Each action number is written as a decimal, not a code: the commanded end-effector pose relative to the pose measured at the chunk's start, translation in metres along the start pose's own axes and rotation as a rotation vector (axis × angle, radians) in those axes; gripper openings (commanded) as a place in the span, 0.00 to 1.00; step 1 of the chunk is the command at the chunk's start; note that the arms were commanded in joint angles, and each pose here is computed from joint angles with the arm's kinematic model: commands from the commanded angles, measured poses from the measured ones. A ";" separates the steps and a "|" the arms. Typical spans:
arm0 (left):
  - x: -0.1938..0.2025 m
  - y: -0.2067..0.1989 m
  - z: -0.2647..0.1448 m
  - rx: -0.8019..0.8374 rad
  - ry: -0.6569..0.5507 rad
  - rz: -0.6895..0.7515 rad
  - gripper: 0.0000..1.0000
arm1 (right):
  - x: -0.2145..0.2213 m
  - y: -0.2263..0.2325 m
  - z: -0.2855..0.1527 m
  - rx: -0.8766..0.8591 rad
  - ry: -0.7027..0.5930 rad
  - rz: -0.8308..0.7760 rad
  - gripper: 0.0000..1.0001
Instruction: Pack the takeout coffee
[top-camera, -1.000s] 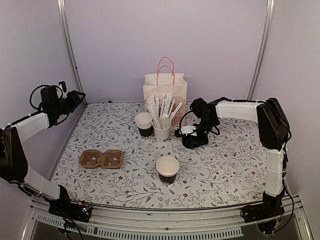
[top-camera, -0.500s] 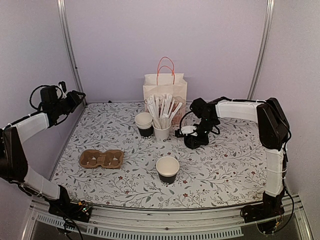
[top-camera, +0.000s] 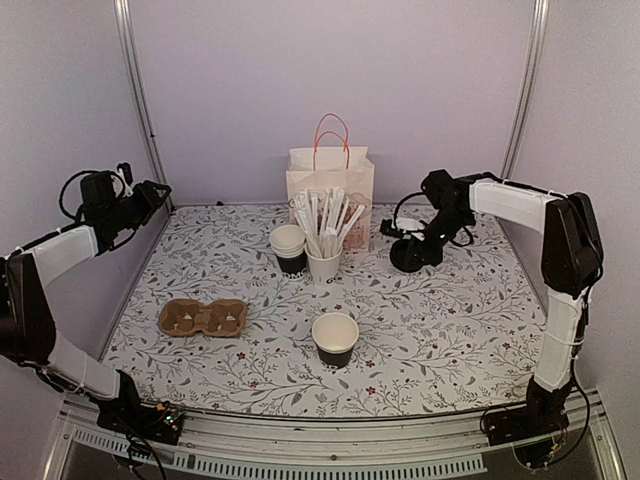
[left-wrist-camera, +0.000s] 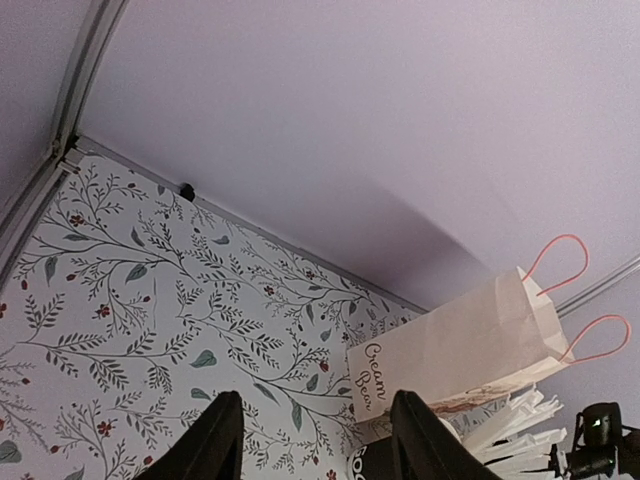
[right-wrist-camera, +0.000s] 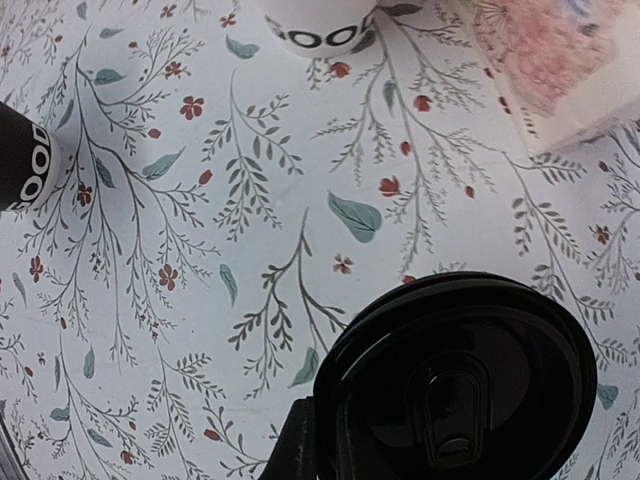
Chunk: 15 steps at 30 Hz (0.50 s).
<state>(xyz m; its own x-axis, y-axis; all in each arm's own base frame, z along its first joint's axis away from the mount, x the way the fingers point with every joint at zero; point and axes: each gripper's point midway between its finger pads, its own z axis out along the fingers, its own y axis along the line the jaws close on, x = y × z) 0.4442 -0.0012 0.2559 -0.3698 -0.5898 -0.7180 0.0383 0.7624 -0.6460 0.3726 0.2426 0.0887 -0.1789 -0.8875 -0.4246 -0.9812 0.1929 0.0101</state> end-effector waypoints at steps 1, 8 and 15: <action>-0.009 -0.006 -0.001 0.028 -0.020 0.005 0.53 | -0.009 -0.031 -0.069 -0.020 -0.255 0.153 0.05; -0.008 -0.007 -0.001 0.031 -0.016 0.006 0.53 | 0.036 -0.098 -0.080 0.143 -0.247 0.430 0.00; -0.008 -0.008 0.000 0.038 -0.014 0.005 0.53 | 0.037 -0.096 -0.089 0.061 -0.319 0.520 0.00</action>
<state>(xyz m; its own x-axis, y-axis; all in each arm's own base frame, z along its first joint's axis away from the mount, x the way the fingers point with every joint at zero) 0.4437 -0.0037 0.2570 -0.3761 -0.5907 -0.7139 0.0508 0.7561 -0.6524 0.4595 0.1460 0.1418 -0.5525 -0.5854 -0.5934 -0.7753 0.6222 0.1081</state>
